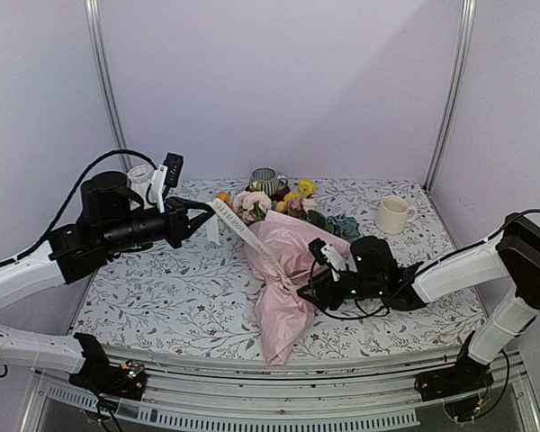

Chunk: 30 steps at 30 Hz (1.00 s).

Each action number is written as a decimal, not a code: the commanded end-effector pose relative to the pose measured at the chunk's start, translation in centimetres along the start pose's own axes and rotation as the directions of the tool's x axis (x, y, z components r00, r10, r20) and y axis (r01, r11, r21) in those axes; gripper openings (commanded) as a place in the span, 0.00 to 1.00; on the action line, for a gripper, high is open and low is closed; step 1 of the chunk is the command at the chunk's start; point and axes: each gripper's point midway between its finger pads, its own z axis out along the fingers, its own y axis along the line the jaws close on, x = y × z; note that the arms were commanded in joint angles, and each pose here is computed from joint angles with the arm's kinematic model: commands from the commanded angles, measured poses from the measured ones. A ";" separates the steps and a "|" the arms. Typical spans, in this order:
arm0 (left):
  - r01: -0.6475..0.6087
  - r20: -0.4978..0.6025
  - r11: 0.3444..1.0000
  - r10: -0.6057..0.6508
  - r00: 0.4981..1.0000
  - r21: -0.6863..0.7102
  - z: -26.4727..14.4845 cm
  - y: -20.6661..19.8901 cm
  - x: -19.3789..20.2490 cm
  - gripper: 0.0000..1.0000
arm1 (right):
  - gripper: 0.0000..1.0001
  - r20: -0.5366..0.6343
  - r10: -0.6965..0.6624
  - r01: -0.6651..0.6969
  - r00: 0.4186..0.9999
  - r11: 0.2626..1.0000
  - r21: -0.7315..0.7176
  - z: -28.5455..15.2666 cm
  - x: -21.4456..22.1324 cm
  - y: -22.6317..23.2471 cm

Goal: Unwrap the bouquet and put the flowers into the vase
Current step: Untie the ribbon from the tied bouquet.

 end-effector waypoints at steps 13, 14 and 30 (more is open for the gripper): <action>0.007 0.054 0.998 -0.003 0.999 -0.066 -1.2 1.2 -1.3 0.00 | 0.05 0.043 -0.018 0.019 0.999 1.000 -0.017 0.1 -1.5 0.5; 0.007 0.053 0.997 -0.004 0.999 -0.071 -1.2 1.3 -1.2 0.00 | 0.03 0.050 -0.018 0.018 0.999 1.000 -0.010 -0.2 -1.7 0.4; 0.014 0.121 0.988 0.005 0.993 -0.154 -3.4 2.4 -2.3 0.00 | 0.02 0.136 0.006 -0.028 0.991 0.987 0.160 -3.0 -3.1 -2.0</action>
